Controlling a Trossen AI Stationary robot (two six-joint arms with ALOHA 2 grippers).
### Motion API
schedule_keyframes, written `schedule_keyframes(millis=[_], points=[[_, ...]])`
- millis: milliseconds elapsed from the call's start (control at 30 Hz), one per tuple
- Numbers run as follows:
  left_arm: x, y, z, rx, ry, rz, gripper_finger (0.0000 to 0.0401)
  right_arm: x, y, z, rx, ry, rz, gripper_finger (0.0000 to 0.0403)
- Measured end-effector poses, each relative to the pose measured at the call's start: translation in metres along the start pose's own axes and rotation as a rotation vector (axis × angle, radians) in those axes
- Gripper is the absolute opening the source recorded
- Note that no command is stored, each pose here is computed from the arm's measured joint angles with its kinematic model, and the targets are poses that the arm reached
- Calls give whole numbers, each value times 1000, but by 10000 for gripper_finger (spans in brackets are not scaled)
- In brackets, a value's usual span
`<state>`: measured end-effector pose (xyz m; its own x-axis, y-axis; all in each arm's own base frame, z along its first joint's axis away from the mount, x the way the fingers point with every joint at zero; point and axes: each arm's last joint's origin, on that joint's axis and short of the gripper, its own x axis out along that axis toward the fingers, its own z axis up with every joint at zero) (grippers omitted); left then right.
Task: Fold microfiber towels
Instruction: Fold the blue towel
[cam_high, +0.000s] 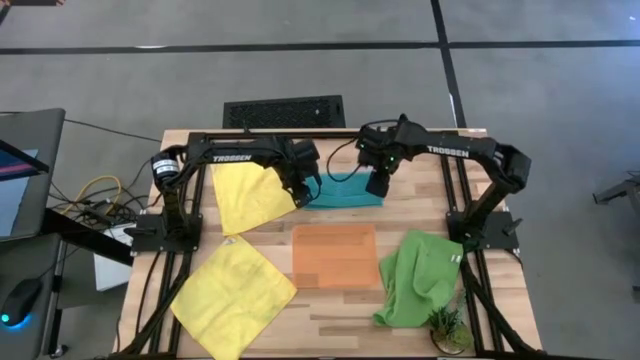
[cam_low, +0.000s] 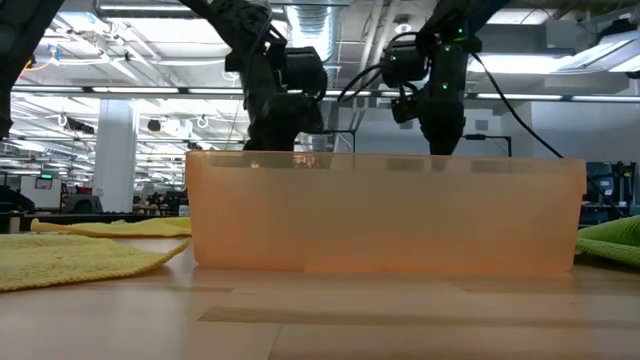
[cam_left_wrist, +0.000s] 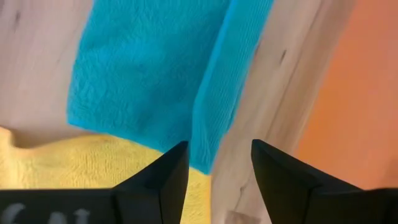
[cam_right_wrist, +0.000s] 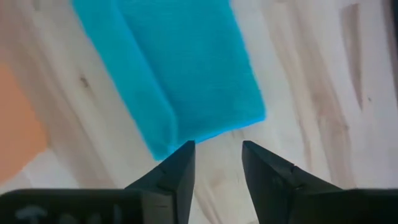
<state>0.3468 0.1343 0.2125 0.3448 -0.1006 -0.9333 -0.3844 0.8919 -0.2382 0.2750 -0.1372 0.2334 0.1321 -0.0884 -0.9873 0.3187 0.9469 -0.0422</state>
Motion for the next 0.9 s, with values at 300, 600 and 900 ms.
schedule_keyframes(millis=[300, 600, 900], points=[[-12, 26, 9, 8, -61, 19, 167, 0, -13, -1, 3, -31, 89, 147], [-8, 76, 4, -133, -105, 6, 167, 0, -10, 3, -3, -62, 97, 137], [25, 108, 2, -271, -48, -82, 167, -1, -9, 5, -9, -93, 110, 135]])
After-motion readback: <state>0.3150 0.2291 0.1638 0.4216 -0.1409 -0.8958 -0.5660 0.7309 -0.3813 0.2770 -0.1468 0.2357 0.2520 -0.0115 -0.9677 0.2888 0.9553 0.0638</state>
